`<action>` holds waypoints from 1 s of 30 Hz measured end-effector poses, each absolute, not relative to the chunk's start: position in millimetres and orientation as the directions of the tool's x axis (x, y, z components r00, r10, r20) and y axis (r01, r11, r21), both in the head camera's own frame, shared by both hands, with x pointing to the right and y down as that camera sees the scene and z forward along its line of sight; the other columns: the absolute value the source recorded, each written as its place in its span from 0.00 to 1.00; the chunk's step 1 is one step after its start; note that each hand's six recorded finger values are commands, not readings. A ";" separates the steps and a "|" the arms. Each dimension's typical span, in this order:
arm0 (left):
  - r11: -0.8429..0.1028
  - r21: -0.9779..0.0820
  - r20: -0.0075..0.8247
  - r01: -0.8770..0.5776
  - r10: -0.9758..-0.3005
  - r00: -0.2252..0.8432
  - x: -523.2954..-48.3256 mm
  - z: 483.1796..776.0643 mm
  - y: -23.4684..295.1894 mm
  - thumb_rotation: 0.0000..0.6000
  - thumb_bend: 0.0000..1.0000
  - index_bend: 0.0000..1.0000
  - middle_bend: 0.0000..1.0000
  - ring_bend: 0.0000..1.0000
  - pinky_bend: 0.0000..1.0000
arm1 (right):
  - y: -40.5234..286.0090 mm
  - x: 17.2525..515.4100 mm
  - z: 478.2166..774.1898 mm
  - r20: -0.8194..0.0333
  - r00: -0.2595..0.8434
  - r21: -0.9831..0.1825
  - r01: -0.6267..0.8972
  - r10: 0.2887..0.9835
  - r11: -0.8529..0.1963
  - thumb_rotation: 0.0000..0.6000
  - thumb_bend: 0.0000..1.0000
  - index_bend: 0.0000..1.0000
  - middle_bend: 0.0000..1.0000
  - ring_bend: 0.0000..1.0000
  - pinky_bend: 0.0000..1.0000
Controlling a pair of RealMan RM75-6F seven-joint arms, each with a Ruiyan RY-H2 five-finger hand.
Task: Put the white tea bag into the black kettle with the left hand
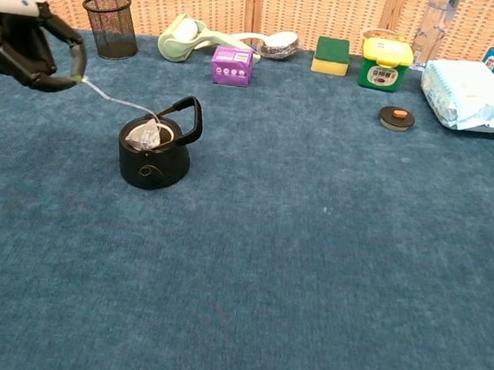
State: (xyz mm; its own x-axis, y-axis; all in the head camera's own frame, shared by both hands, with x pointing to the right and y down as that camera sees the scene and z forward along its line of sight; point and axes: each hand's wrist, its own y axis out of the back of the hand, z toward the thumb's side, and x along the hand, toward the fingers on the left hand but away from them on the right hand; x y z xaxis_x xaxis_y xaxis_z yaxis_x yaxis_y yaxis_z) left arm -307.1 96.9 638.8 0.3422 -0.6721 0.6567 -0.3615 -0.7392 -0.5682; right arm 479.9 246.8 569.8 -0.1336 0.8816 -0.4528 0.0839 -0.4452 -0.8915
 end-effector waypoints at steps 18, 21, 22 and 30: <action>-0.785 -0.599 0.750 -0.159 -0.619 0.234 -345.2 655.3 121.2 1.00 0.35 0.35 1.00 0.96 0.93 | 247.3 476.1 566.9 -0.452 -0.130 -0.892 0.078 0.882 -0.446 1.00 0.10 0.29 0.37 0.32 0.37; -0.795 -0.589 0.759 -0.147 -0.606 0.237 -343.1 654.9 122.3 1.00 0.36 0.33 1.00 0.96 0.93 | 247.5 477.2 566.5 -0.452 -0.133 -0.892 0.078 0.882 -0.446 1.00 0.10 0.29 0.37 0.32 0.37; -0.796 -0.587 0.760 -0.145 -0.604 0.239 -342.1 653.8 122.0 1.00 0.39 0.32 1.00 0.96 0.93 | 247.6 477.6 566.6 -0.453 -0.133 -0.891 0.078 0.882 -0.446 1.00 0.10 0.29 0.37 0.32 0.37; -0.808 -0.577 0.763 -0.116 -0.585 0.275 -334.3 637.6 115.4 1.00 0.87 0.25 1.00 0.97 0.93 | 246.9 476.1 565.9 -0.451 -0.122 -0.892 0.083 0.884 -0.444 1.00 0.10 0.29 0.39 0.32 0.38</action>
State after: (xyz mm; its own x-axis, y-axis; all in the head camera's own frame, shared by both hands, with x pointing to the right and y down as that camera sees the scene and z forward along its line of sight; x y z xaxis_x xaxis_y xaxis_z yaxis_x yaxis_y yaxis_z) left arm -334.3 115.4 637.6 0.2754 -0.5845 0.7632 -0.1156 -0.8083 -0.5774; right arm 476.1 246.9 565.9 -0.1219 0.8839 -0.4515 0.0827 -0.4443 -0.8921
